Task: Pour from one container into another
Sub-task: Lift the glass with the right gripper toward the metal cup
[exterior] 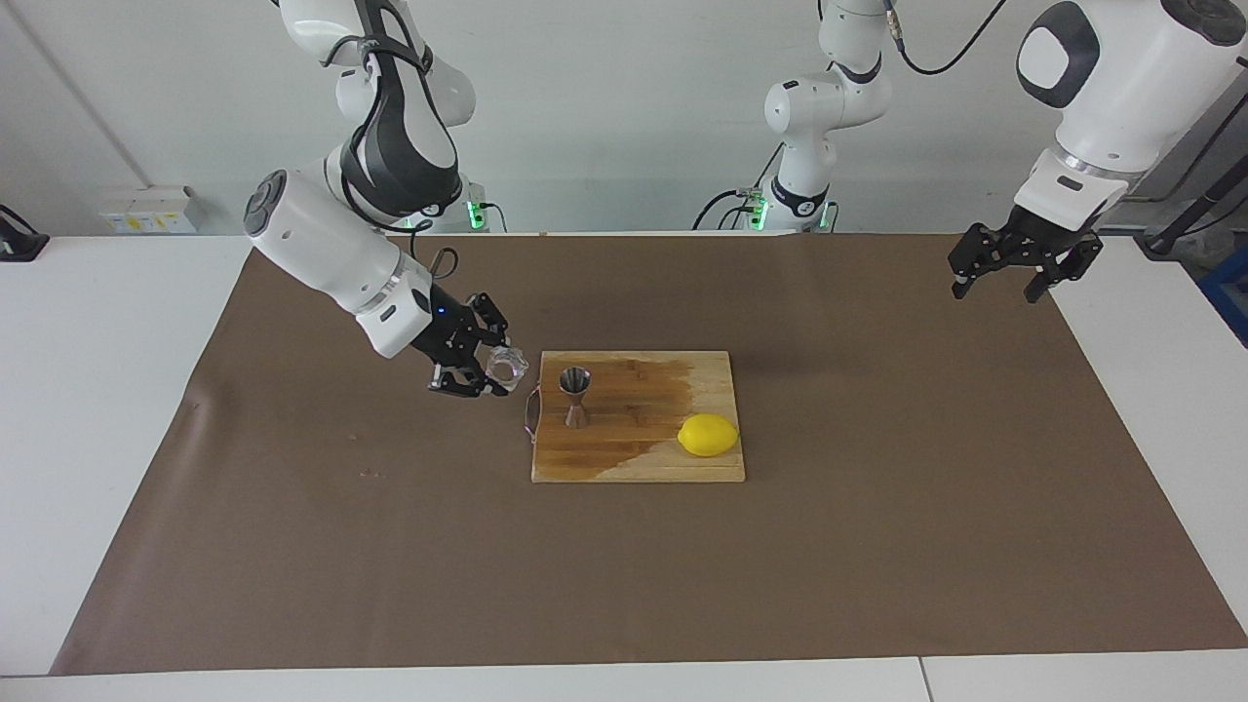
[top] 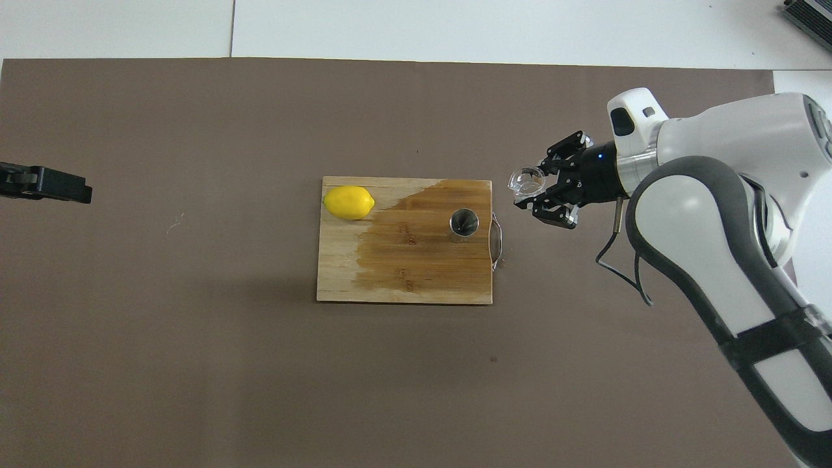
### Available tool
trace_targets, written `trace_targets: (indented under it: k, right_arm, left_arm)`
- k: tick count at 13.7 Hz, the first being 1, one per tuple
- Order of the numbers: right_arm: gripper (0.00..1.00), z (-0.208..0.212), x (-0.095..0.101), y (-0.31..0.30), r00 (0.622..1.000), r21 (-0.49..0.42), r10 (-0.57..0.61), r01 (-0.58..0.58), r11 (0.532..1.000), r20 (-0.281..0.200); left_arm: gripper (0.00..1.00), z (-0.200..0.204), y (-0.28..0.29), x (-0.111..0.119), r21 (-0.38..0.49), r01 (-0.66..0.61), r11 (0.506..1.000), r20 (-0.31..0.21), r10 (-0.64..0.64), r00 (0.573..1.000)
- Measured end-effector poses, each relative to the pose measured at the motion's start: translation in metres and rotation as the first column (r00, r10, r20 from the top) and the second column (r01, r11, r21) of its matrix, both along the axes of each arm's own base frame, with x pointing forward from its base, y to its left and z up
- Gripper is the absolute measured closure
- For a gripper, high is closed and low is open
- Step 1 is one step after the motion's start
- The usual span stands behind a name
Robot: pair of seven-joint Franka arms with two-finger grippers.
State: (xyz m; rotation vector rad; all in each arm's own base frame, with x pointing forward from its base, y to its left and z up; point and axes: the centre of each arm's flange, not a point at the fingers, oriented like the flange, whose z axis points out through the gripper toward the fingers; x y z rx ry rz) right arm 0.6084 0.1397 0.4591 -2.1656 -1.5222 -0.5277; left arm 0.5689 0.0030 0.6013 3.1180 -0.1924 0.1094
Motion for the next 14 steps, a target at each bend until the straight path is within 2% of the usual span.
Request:
trace_targets:
  k: [3,8,10,14]
  right_arm:
    - [0.52,-0.005,-0.008,0.004,1.0,-0.009,-0.002,0.002,1.0,0.001]
    - [0.52,-0.026,-0.035,0.026,1.0,-0.039,-0.009,0.01,0.999,0.029]
    - [0.52,-0.03,-0.04,0.027,1.0,-0.045,-0.01,0.011,0.999,0.03]
    - [0.52,-0.031,-0.046,0.039,0.998,-0.055,-0.039,0.041,0.998,0.041]
  left_arm:
    - [0.0,0.0,-0.01,0.0,-0.003,-0.022,1.0,-0.004,0.022,1.0]
    - [0.0,-0.003,-0.018,-0.002,-0.003,-0.015,1.0,-0.016,0.015,1.0]
    - [0.0,-0.006,-0.018,-0.006,-0.002,-0.015,1.0,-0.054,0.015,0.998]
    - [0.0,-0.016,-0.02,-0.02,0.003,-0.01,1.0,-0.179,0.011,0.984]
